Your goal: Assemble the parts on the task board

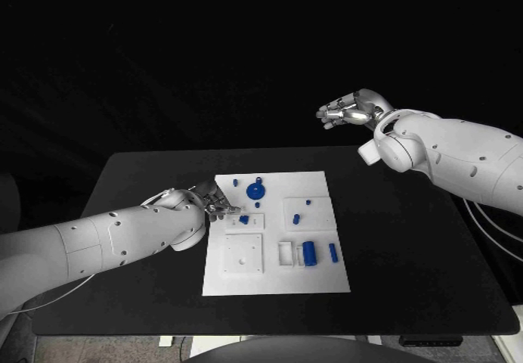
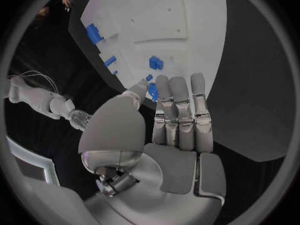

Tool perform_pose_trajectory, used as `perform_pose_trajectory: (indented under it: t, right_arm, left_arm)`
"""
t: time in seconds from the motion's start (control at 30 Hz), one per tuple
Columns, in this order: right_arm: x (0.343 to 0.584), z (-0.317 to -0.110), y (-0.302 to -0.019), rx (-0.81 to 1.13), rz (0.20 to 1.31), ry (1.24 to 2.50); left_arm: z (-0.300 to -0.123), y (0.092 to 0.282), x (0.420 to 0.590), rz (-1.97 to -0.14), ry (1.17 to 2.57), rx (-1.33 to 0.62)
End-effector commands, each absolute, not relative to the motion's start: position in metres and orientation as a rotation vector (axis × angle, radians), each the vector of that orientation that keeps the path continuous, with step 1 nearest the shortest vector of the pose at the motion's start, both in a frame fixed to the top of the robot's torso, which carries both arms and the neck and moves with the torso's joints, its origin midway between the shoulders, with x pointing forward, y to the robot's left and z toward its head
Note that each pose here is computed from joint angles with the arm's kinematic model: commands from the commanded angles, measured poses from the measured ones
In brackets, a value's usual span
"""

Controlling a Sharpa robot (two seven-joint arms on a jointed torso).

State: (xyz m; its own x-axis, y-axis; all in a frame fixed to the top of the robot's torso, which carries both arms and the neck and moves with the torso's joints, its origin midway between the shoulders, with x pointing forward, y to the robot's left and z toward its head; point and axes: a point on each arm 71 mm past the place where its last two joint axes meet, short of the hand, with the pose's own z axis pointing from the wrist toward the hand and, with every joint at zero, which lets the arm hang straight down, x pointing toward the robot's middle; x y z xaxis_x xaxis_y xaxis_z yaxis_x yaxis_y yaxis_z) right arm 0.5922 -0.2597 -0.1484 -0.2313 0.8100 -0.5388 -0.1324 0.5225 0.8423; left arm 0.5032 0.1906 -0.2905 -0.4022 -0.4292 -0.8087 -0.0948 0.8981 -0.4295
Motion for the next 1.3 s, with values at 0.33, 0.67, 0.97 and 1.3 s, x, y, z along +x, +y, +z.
perform_pose_trajectory:
  t: [0.33, 0.67, 0.97, 1.3]
  right_arm:
    - [0.591, -0.153, -0.26, 0.589, 0.983, 1.587]
    - [0.59, -0.155, -0.259, 0.581, 0.98, 1.594]
    - [0.59, -0.156, -0.257, 0.578, 0.983, 1.6]
    - [0.589, -0.157, -0.255, 0.575, 0.987, 1.603]
  left_arm:
    - [-0.278, 0.188, 0.507, -0.475, 1.936, -0.357]
    - [-0.274, 0.177, 0.508, -0.513, 1.899, -0.168]
    - [-0.271, 0.159, 0.508, -0.51, 1.841, 0.075]
    - [-0.273, 0.142, 0.509, -0.484, 1.813, 0.23]
